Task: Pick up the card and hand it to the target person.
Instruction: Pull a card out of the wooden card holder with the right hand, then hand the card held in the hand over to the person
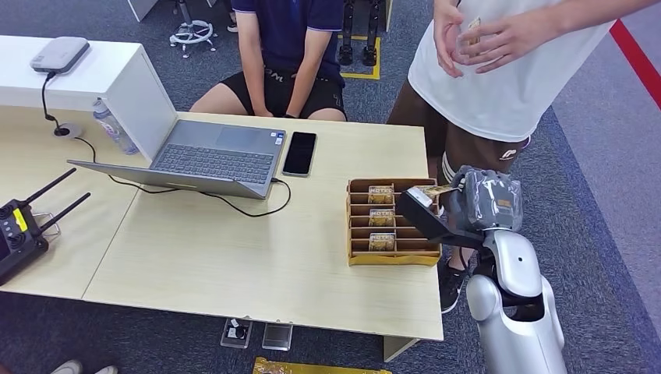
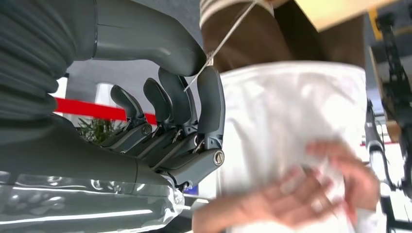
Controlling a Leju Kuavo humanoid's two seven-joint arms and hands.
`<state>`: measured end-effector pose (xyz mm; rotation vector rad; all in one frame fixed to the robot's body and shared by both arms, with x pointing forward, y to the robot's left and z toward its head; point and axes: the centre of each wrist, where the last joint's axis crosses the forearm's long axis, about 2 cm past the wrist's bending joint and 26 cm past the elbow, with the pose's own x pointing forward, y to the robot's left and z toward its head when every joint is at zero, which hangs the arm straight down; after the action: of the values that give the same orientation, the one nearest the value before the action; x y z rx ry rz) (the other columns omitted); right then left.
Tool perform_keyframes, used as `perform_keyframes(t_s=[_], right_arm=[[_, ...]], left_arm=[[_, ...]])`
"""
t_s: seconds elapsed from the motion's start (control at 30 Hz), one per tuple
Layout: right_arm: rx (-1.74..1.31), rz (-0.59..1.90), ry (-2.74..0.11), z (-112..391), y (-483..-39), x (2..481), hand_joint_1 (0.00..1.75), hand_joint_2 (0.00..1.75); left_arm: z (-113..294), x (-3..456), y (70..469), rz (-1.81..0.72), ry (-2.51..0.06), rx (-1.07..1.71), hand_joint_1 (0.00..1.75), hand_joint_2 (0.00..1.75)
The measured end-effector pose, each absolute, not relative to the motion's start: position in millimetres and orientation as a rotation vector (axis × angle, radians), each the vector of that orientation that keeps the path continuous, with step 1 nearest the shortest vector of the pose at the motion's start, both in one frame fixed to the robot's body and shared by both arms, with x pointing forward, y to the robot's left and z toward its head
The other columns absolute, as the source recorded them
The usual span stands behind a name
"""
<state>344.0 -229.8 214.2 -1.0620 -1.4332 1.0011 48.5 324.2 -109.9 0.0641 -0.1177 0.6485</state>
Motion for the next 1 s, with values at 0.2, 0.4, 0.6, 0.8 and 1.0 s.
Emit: perform_keyframes(t_s=[0.2,0.4,0.6,0.8,1.0], right_arm=[[-1.102,0.949,-1.520,241,-234,346,1.47,1.75],[-1.098,0.919,-1.578,254,-235,351,1.47,1.75],[-1.093,0.896,-1.626,264,-231,360,1.47,1.75],[-1.082,0.885,-1.617,264,-229,370,1.47,1.75],[-1.064,0.885,-1.598,259,-229,374,1.23,1.75]], left_arm=[[-110,48,324,0.646,-0.123,0.067,0.00,1.75],[-110,48,324,0.638,-0.126,0.069,0.00,1.75],[-110,49,324,0.637,-0.126,0.065,0.00,1.75],[-110,50,325,0.643,-0.121,0.053,0.00,1.75],[-110,50,326,0.658,-0.134,0.027,0.00,1.75]])
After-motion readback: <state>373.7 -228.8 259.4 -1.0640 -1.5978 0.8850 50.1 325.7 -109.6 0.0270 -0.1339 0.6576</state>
